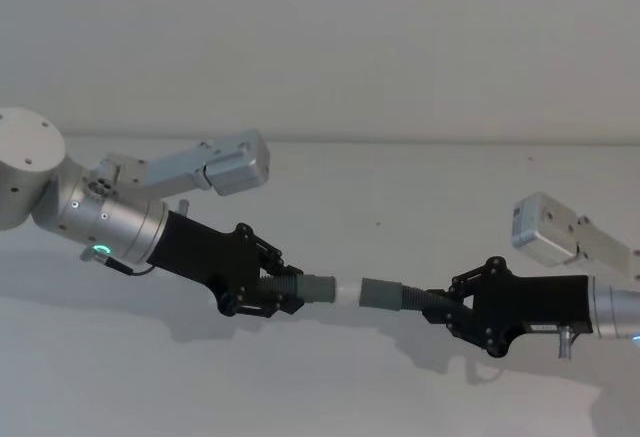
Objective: Use both hands to pick up one end of the pipe from the table, align the ends, and insert them.
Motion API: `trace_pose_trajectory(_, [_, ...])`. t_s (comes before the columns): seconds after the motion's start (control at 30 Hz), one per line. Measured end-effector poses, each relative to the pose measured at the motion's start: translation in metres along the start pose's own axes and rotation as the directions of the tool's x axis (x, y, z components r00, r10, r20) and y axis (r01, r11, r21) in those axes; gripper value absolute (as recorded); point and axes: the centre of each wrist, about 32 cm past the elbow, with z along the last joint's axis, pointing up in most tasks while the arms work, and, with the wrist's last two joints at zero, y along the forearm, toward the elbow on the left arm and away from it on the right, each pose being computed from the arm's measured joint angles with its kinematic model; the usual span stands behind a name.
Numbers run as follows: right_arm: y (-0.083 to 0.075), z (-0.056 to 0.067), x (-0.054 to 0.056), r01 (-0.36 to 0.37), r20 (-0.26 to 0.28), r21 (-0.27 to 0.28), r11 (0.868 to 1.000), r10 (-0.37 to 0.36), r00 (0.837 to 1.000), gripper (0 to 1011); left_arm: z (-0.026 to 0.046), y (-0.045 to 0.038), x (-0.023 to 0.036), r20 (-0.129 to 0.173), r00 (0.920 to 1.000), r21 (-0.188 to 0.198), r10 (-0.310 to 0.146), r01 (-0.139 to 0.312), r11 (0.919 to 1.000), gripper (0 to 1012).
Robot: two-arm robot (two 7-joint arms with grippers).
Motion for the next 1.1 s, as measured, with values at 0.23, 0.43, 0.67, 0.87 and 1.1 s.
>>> trace_pose_trajectory(0.23, [0.0004,-0.0006,-0.0005,-0.003,-0.002,0.000,1.000,0.003,1.000,144,-0.0005,-0.0015,0.0010,0.000,1.0000,-0.007,-0.003,0.003,1.0000,343])
trace_pose_trajectory(0.43, [0.0008,-0.0010,-0.0008,-0.003,-0.005,0.000,1.000,0.003,1.000,144,-0.0012,-0.0030,0.0019,-0.003,1.0000,-0.011,-0.009,0.009,0.9999,345])
trace_pose_trajectory(0.67, [0.0012,-0.0012,-0.0010,-0.002,-0.008,0.000,1.000,0.002,1.000,144,-0.0015,-0.0039,0.0027,-0.005,0.9999,-0.014,-0.015,0.015,0.9998,343])
trace_pose_trajectory(0.87, [0.0013,-0.0014,-0.0012,-0.002,-0.010,-0.001,1.000,0.002,1.000,144,-0.0017,-0.0043,0.0031,-0.006,0.9998,-0.016,-0.019,0.019,0.9997,343])
trace_pose_trajectory(1.1, [0.0013,-0.0014,-0.0011,-0.001,-0.011,-0.001,1.000,0.001,1.000,144,-0.0020,-0.0047,0.0033,-0.007,0.9997,-0.017,-0.022,0.022,0.9996,343])
